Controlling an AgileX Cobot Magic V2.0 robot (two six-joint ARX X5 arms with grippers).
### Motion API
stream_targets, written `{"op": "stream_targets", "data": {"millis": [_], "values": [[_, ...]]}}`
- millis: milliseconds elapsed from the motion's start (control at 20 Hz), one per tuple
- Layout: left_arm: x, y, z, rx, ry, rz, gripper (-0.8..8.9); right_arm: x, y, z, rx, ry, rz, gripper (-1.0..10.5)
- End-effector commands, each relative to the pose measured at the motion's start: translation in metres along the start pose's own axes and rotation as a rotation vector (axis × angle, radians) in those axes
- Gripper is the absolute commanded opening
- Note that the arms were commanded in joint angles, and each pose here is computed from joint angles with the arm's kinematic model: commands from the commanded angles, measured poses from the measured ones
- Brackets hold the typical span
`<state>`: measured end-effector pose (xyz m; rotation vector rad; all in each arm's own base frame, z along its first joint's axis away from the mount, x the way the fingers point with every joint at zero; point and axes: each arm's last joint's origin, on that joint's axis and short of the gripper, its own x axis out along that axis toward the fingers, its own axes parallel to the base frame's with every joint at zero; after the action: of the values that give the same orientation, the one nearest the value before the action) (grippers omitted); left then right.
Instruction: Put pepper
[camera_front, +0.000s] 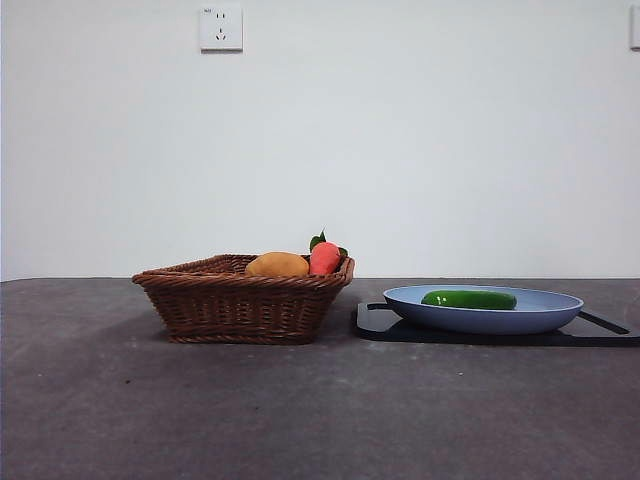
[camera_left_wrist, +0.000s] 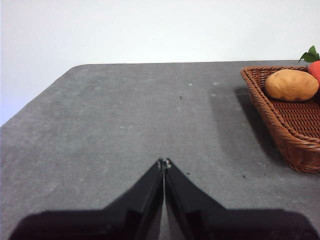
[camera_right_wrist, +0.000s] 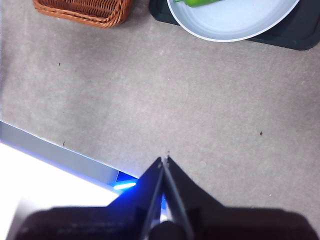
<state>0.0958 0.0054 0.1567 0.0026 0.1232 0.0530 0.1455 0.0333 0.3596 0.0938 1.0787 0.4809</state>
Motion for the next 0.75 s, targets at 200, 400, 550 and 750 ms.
{"op": "stream_targets", "data": {"millis": [200,400,550,750], "values": [[0.0,0.0,0.001,-0.007,-0.011,0.003,0.08,-0.002,0.001,0.003,-0.003,-0.014,-0.001,0.1],[0.0,0.0,0.001,-0.007,-0.011,0.003,0.08,-0.011,-0.003,0.001,-0.056,-0.077,-0.057,0.1],[0.0,0.0,0.001,-0.007,-0.012,0.003,0.08,-0.03,-0.002,0.001,-0.092,-0.356,-0.09,0.1],[0.0,0.0,0.001,-0.007,-0.012,0.003,0.08,-0.019,-0.008,-0.025,-0.156,-0.682,-0.105,0.1]]}}
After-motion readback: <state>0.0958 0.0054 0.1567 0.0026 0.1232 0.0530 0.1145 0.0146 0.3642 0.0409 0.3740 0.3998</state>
